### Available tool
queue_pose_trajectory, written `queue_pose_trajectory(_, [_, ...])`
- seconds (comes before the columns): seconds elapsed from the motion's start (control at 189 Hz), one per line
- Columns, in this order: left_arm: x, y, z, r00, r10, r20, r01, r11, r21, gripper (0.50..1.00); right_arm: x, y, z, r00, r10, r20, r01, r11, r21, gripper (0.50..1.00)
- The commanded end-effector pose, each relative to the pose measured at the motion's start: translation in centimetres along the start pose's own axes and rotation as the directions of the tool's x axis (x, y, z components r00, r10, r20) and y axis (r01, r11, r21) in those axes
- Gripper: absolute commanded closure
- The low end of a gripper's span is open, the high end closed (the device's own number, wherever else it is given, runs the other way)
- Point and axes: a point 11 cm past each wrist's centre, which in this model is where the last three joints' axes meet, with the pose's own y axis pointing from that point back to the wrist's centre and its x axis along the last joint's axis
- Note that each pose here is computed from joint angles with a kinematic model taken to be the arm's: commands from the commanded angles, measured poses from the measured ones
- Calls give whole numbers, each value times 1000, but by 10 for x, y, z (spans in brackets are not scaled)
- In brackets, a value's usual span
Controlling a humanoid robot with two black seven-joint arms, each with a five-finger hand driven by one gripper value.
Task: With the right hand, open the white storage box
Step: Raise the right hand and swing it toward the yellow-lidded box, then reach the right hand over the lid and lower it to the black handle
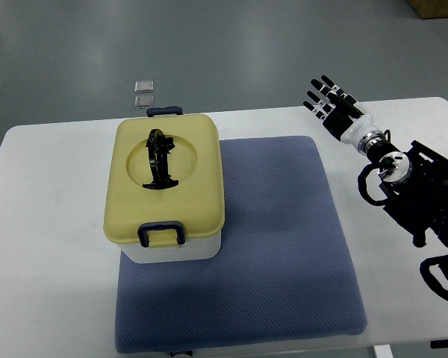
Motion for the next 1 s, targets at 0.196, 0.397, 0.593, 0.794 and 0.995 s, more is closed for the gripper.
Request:
queue_pose_trajectory(0.196, [-1, 0, 1, 1000, -2, 0, 2, 1000, -2, 500, -2, 0, 0, 1000, -11, 1, 11, 1000, 2, 572])
queue_pose_trajectory(0.397, [-2, 0, 4, 1000, -6, 1, 6, 1000, -6, 500, -24, -8, -5, 993, -100, -64, 99, 995, -28, 572])
queue_pose_trajectory(0.593, [-6, 0, 4, 1000, -21, 5, 21, 1000, -6, 500, -70, -22, -13, 905, -252, -343, 203, 964, -173, 572])
queue_pose_trajectory(0.794, [-7, 0, 4, 1000, -31, 6, 31, 1000, -7, 500, -143, -40, -54, 654, -381, -653, 246, 924, -292, 572])
queue_pose_trajectory(0.995, [-7, 0, 4, 999, -32, 6, 32, 999, -7, 500, -226, -46, -97, 351, -424, -835, 265, 900, -346, 572])
